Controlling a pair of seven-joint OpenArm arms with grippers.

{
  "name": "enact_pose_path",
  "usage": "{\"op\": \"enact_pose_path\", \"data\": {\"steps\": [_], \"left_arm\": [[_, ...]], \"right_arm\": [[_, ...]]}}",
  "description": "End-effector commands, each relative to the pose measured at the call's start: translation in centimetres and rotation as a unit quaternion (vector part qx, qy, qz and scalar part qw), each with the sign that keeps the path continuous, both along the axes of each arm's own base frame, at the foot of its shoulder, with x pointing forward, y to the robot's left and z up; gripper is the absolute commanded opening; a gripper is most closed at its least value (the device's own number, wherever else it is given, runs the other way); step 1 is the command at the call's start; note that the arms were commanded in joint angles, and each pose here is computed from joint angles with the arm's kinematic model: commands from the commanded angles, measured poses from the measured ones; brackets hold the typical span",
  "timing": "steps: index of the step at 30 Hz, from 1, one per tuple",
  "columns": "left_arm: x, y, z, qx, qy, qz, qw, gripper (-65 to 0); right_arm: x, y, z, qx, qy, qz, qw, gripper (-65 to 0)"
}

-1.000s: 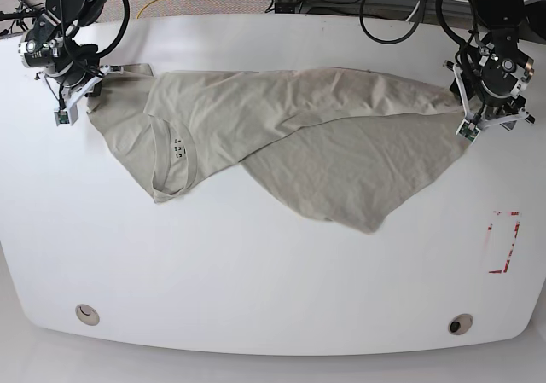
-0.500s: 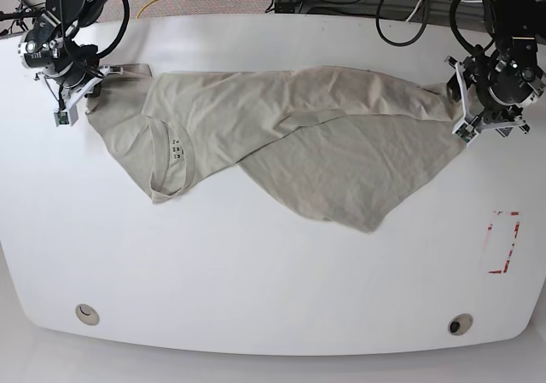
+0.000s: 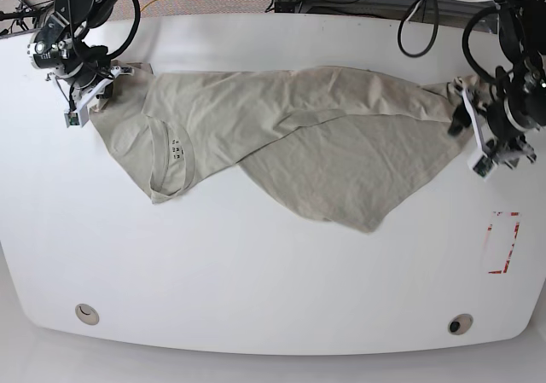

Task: Fold the T-shirt properly
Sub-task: 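Release the left gripper and move it to the shirt's hem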

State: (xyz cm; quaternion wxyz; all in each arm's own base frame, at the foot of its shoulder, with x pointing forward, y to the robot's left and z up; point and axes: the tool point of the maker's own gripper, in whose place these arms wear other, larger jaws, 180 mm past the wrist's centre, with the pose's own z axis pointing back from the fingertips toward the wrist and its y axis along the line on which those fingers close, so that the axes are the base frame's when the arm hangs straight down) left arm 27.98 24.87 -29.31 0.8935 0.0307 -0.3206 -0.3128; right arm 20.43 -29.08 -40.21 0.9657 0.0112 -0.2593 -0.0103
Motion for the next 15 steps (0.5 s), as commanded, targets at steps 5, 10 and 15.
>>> {"op": "enact_pose_path", "data": {"steps": [5,10,15], "left_arm": [[4.6,0.7,1.7,-0.017,-0.053,0.049,0.997,-29.0],[8.2,2.5,0.3,-0.017,-0.033,0.113,0.993,-29.0],[11.6,2.2,-1.4,-0.038,-0.017,0.138,0.990,-29.0]], "right_arm": [[0.9,-0.9,1.2,-0.015,-0.020,0.000,0.9997,-65.0],[1.4,-0.8,1.5,-0.014,-0.027,-0.001,0.9995,-65.0],[1.7,-0.8,1.6,-0.015,-0.029,0.001,0.9995,-65.0]]}}
